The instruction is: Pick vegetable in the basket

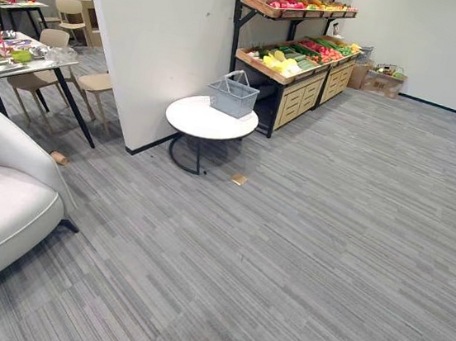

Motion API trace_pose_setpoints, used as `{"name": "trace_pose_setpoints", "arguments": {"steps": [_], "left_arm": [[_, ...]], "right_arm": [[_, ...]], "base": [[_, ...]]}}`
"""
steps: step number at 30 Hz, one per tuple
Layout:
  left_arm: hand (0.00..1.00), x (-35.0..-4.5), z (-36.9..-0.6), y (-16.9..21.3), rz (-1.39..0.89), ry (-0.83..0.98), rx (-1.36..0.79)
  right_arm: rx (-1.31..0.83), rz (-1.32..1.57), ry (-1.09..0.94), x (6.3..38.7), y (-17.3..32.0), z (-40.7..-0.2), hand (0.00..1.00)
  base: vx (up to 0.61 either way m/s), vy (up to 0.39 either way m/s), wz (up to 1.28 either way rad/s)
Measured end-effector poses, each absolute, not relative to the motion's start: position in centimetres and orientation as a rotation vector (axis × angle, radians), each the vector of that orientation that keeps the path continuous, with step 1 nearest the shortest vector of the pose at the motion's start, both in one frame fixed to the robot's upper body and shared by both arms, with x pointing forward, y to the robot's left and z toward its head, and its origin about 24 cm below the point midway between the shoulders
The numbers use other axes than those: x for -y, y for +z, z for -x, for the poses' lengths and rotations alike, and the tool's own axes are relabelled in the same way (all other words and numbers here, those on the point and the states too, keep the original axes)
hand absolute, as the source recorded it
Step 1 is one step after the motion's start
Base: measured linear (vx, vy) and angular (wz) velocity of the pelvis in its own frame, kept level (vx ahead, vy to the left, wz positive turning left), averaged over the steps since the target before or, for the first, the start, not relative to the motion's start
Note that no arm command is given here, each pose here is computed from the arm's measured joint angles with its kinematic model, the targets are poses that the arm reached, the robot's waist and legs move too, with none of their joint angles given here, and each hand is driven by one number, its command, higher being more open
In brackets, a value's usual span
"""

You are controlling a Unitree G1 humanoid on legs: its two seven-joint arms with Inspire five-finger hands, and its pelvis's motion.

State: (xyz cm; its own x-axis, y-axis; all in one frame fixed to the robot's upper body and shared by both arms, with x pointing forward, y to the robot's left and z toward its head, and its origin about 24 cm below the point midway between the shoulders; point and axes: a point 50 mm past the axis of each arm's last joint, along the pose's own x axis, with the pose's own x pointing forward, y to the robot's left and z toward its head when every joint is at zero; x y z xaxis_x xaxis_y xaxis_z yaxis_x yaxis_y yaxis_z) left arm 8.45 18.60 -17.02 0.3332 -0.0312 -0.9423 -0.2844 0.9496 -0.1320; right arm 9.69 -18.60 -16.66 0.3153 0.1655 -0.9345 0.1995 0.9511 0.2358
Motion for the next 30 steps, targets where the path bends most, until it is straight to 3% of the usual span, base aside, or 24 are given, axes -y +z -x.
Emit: {"name": "trace_pose_setpoints", "arguments": {"steps": [30], "left_arm": [[1.0, -18.89, -8.49, -16.96, 0.221, 0.143, -1.216]], "right_arm": [[-1.249, -0.225, 0.061, 17.95, -16.59, -10.4, 1.0]], "base": [[-0.02, -0.007, 0.02]]}}
